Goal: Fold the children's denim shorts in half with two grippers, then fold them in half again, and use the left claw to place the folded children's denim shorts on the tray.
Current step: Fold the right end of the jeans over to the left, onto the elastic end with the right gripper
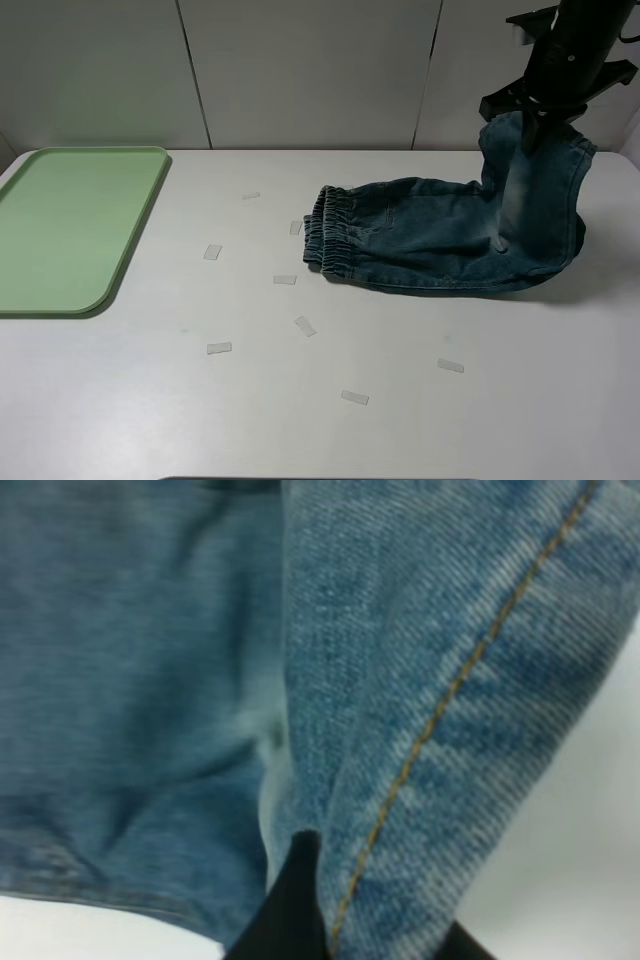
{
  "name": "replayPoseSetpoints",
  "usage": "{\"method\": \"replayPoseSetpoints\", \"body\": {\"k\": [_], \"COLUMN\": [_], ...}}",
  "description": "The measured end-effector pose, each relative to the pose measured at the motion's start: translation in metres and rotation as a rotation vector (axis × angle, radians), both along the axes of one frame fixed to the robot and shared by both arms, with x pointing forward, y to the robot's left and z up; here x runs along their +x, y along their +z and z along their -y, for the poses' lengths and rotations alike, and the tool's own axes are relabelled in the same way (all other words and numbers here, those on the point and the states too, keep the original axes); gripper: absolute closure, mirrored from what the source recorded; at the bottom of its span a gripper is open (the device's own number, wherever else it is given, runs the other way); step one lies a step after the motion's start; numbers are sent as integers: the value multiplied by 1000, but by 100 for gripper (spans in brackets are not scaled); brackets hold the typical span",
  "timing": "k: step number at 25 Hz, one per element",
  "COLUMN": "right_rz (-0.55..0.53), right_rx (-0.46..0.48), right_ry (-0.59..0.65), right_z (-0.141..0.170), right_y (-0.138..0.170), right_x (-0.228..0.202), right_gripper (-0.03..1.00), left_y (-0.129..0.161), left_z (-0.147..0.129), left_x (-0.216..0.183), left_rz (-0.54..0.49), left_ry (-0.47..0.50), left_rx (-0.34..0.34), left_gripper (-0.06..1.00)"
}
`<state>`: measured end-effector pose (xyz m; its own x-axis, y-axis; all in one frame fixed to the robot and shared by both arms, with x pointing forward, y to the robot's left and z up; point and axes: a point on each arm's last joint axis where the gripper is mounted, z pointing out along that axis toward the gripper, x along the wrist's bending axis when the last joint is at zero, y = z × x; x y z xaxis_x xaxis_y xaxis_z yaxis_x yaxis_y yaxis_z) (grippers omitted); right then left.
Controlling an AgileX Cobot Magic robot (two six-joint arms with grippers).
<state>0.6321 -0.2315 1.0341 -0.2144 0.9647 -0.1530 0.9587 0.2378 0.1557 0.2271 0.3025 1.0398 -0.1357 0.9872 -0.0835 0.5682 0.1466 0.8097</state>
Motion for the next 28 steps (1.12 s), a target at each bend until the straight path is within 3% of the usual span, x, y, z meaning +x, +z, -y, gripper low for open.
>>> {"method": "replayPoseSetpoints", "body": {"k": [16, 28], "right_rz": [-16, 24], "right_rx": [19, 60], "right_ry": [34, 9], "right_z": [-78, -116], "right_y": [-12, -20], "right_x": [-19, -26], "right_gripper": [97, 97], "left_y": [0, 0], "left_z": [0, 0], "left_x": [0, 0], "left_rz": [0, 0], "left_ry": [0, 0], "left_rx": [0, 0], "left_gripper": [3, 3]}}
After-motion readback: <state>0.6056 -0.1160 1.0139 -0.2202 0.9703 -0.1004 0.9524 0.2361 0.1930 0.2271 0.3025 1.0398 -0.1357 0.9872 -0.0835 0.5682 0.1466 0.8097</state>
